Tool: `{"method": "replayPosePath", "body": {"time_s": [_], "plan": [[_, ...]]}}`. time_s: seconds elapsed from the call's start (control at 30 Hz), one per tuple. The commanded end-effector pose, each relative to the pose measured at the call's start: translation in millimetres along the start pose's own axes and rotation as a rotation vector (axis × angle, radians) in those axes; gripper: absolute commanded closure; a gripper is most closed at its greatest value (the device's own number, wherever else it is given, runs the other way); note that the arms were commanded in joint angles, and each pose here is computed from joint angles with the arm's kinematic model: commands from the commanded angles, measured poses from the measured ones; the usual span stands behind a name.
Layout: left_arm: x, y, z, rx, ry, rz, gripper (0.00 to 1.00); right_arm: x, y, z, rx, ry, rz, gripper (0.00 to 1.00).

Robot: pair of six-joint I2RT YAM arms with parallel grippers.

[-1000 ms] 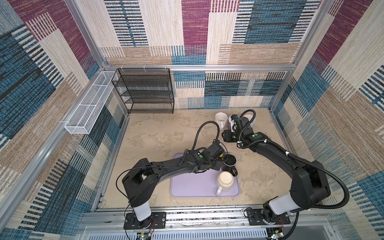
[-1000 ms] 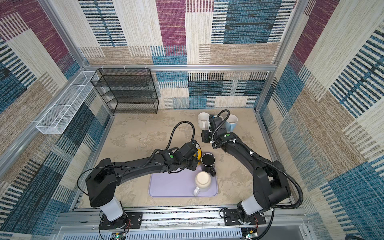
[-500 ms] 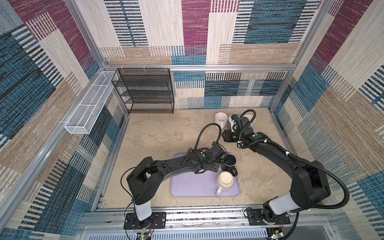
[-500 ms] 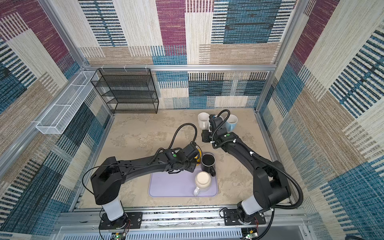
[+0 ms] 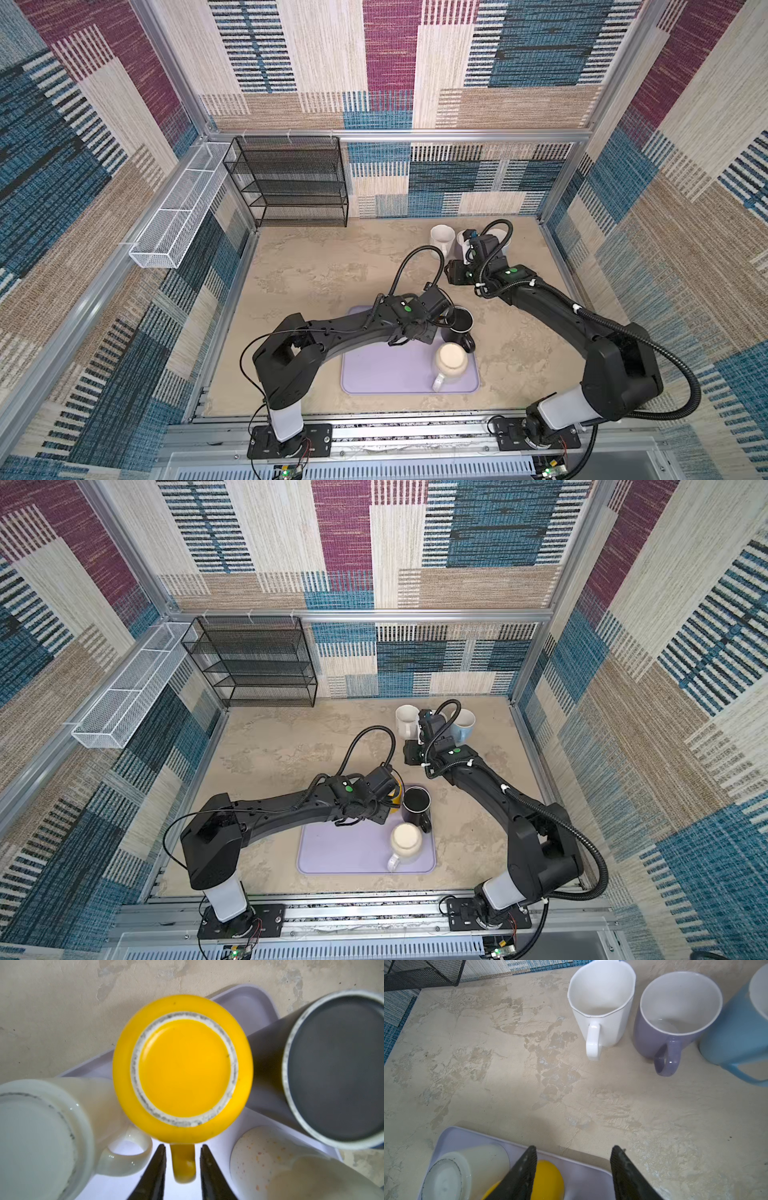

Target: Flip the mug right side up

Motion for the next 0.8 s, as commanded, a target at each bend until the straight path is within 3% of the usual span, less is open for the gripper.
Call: {"method": "replayPosePath", "body": {"time_s": [0.0,0.77], "plan": [[1.1,-0.5,0.8,-0.002,0.002,-0.015,0.70,3.2,-0.2,2.3,-0.007,-0.015,-0.001,0.41],[5.8,-1.7,-6.9,-0.012,-0.081,0.045,0.70,2.0,-0.9,8.6,-0.005,-0.029,-0.001,0.41]]}}
Point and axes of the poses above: each gripper's point midway between its finger pads, its own z axis back along the fingers, its own y axis along the line the jaws close on, x = y × z, the point moved 5 cm from there along z, back along the fingers, and after that the axes turned 2 degrees about -z, right-handed, at the moved point
